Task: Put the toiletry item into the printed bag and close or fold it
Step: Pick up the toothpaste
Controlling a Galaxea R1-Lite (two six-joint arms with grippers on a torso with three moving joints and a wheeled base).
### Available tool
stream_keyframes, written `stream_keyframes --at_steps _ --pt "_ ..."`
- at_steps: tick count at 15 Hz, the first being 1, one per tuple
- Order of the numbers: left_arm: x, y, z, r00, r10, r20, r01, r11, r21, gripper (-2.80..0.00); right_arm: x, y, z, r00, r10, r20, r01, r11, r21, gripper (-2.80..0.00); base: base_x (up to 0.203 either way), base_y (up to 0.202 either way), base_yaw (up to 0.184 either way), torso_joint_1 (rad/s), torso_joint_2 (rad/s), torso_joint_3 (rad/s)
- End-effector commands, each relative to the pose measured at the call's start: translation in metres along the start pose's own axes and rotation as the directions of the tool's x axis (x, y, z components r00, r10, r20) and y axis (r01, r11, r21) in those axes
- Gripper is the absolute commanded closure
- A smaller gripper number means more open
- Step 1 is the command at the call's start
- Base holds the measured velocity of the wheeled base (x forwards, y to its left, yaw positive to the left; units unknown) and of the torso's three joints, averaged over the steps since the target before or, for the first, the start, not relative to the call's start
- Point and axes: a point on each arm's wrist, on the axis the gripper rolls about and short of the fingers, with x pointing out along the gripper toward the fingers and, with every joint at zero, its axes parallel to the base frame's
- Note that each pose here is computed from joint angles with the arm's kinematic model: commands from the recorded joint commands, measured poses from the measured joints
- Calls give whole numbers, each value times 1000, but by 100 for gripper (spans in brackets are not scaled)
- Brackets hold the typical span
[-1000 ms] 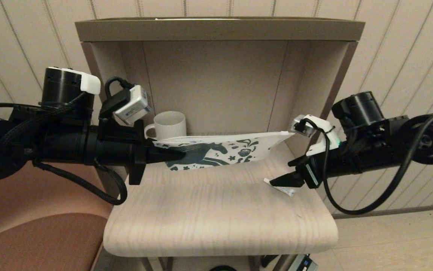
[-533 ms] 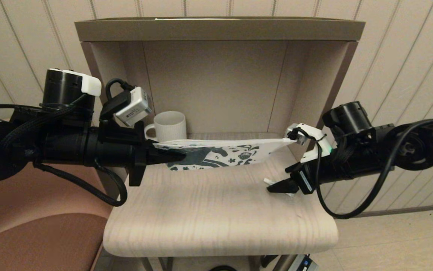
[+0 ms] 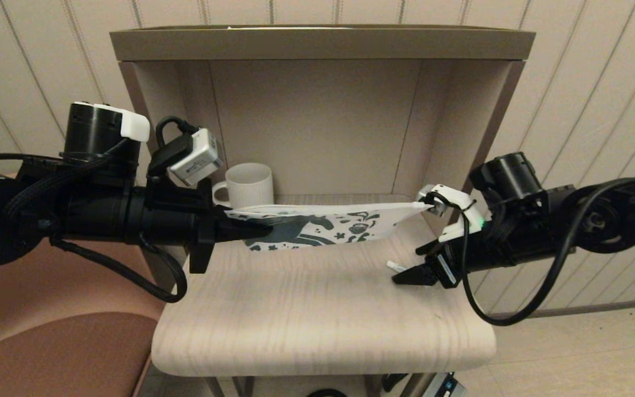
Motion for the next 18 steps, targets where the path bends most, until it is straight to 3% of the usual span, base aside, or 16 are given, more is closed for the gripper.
stream_keyframes --at_steps 1,12,18 --pt "0 0 1 1000 -3 5 3 1000 5 0 2 2 -3 1000 11 -14 -12 1000 -4 0 0 0 0 0 0 0" --pt "-1 0 2 1000 -14 13 14 1000 5 0 -7 9 -2 1000 9 11 -8 1000 -24 0 0 0 0 0 0 0" --pt "19 0 -9 999 -44 -17 44 999 -4 0 -68 23 10 987 -50 154 60 996 -64 0 0 0 0 0 0 0"
